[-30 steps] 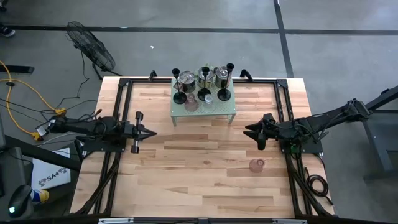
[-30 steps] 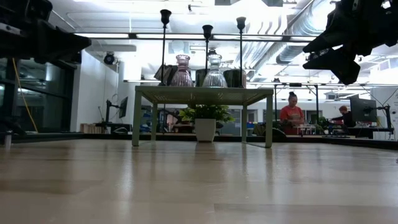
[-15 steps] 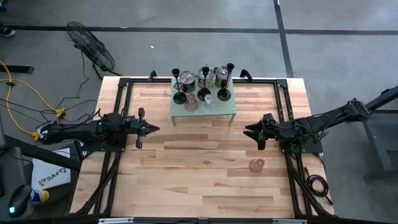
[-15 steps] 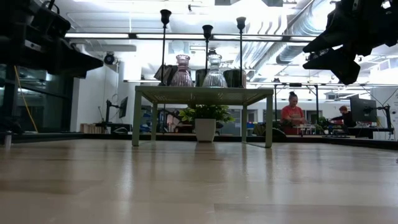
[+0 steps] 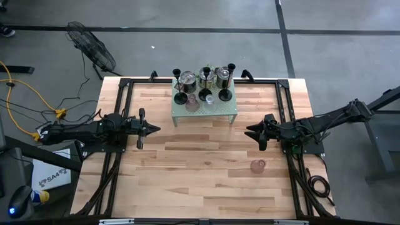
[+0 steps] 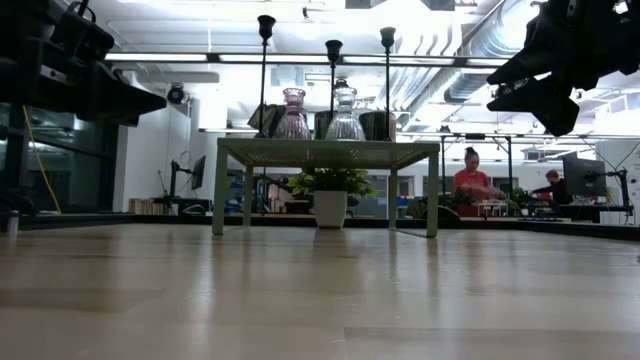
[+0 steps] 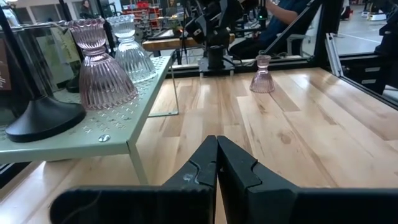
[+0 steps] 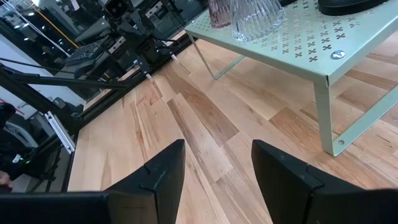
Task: Pick & Place candle stick holders
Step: Put the pink candle holder on the shelf
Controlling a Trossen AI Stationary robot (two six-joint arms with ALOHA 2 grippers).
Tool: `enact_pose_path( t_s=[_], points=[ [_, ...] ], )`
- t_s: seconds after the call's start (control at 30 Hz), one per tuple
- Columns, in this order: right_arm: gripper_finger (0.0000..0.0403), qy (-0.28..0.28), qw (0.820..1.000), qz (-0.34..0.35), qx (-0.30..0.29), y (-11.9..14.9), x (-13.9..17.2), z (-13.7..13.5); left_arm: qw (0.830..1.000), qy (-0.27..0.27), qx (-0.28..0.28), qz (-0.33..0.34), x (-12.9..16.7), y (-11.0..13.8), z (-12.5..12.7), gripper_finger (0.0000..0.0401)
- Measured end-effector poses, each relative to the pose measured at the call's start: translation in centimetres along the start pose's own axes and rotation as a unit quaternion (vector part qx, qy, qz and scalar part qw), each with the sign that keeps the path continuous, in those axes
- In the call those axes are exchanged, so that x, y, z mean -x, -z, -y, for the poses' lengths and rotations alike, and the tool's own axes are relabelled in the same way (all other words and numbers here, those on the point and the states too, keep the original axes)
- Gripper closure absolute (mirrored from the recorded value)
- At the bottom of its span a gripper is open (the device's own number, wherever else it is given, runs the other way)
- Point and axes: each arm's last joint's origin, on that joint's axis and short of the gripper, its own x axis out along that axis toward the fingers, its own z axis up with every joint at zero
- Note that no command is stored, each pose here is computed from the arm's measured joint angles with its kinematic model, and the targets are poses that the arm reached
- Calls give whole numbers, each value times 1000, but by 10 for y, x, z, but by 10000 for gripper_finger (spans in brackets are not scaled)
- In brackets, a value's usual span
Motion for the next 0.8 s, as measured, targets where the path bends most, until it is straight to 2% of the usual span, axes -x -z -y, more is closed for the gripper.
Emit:
enact_pose_path(
  t_s=[0.57, 0.8],
  points=[
    [225, 1, 1000, 1, 2, 0, 0, 0, 1000, -2, 1, -1, 0, 0, 0, 401],
    [225, 11, 997, 9, 75, -1, 0, 1, 1000, -2, 1, -1, 0, 0, 0, 401]
  ],
)
